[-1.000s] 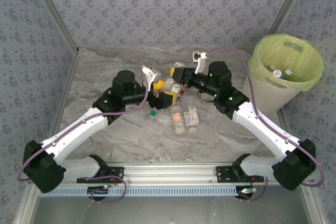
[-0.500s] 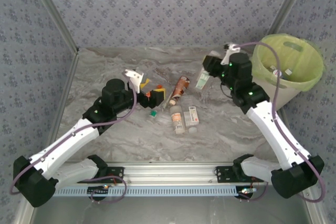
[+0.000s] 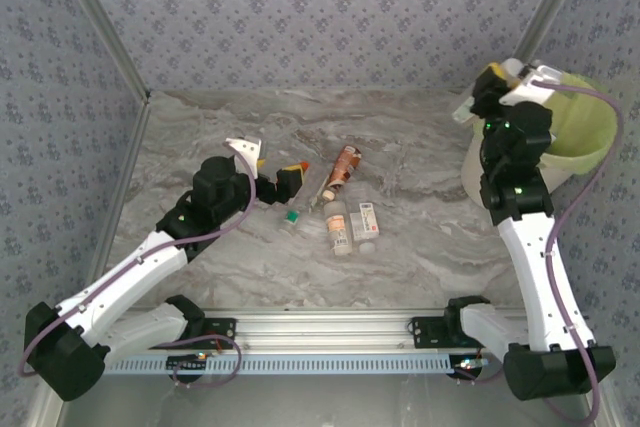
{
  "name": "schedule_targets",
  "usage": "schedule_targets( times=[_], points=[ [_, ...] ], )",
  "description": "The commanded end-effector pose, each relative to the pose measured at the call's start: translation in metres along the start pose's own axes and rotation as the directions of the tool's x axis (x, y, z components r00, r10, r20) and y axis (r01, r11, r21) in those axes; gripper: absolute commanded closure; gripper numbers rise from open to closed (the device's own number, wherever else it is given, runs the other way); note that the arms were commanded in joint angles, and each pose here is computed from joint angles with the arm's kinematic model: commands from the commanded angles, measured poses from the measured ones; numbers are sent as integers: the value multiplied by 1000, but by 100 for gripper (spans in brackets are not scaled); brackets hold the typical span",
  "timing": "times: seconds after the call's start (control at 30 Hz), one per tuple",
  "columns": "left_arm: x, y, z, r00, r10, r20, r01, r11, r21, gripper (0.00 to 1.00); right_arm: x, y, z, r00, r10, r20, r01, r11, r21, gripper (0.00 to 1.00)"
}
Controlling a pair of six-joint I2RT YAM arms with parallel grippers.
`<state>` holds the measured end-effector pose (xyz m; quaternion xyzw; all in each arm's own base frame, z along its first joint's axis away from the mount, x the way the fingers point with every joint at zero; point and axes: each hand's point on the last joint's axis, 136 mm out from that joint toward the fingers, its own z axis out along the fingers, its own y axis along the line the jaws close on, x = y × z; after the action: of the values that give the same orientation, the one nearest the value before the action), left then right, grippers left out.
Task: Put the plastic bottles in the bin
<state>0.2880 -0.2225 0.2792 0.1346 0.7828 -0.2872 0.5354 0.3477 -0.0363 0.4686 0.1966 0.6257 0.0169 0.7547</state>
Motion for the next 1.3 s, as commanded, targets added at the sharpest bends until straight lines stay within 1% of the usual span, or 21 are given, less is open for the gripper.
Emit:
schedule_targets(
  times=[0.0, 0.13, 0.23, 0.4, 0.5, 0.53, 0.57, 0.6, 0.7, 0.77, 0.8, 0.87, 0.9, 0.93, 0.97, 1.17, 1.27],
  points=[
    [-9, 4, -5, 999, -25, 35, 25, 1000, -14, 1, -30, -30, 1, 986, 50, 162, -62, 995, 74, 100],
    [-6, 4, -4, 998, -48, 31, 48, 999, -11, 1, -40, -59, 2, 968, 45, 246, -85, 984, 155, 100],
    [-1, 5, -4, 998, -64, 24, 65, 998, -12, 1, -40, -80, 1, 954, 81, 287, -137, 974, 180, 100],
    [4, 7, -3, 997, -77, 22, 77, 997, -17, 1, -25, -105, 4, 956, 82, 281, -152, 960, 236, 100],
    [4, 8, -3, 997, -76, 20, 77, 997, -18, 0, -10, -124, 11, 963, 110, 245, -179, 943, 280, 100],
    [4, 8, -3, 997, -76, 20, 77, 997, -21, 1, -5, -131, 14, 966, 129, 225, -194, 935, 297, 98],
    [4, 9, -3, 997, -78, 19, 78, 997, -28, 0, 1, -137, 20, 970, 148, 195, -205, 927, 314, 94],
    [5, 12, -2, 996, -82, 19, 83, 996, -44, 1, 9, -140, 25, 975, 164, 150, -206, 922, 328, 88],
    [8, 25, -1, 995, -98, 3, 98, 988, -122, 0, 31, -141, 43, 982, 189, 2, -178, 924, 338, 55],
    [13, 32, 1, 994, -110, -17, 106, 981, -165, 1, 42, -134, 51, 978, 193, -83, -159, 936, 314, 38],
    [15, 35, 2, 993, -115, -24, 109, 978, -179, 1, 50, -134, 52, 973, 198, -117, -153, 936, 316, 32],
    [20, 43, 3, 991, -130, -42, 117, 967, -225, 1, 44, -127, 54, 971, 199, -132, -153, 943, 297, 17],
    [22, 47, 4, 989, -136, -51, 120, 962, -246, 1, 45, -126, 54, 970, 198, -138, -151, 943, 295, 13],
    [24, 52, 4, 988, -146, -59, 124, 954, -273, 0, 44, -126, 52, 970, 196, -142, -147, 944, 296, 5],
    [27, 56, 5, 985, -157, -69, 130, 947, -295, 1, 43, -125, 50, 971, 191, -145, -141, 944, 298, 0],
    [41, 81, 9, 966, -234, -111, 173, 901, -398, 1, 38, -128, 31, 970, 181, -159, -117, 931, 345, 0],
    [50, 91, 12, 951, -270, -150, 182, 883, -433, 1, 39, -123, 24, 967, 174, -185, -104, 936, 336, 0]
  ],
)
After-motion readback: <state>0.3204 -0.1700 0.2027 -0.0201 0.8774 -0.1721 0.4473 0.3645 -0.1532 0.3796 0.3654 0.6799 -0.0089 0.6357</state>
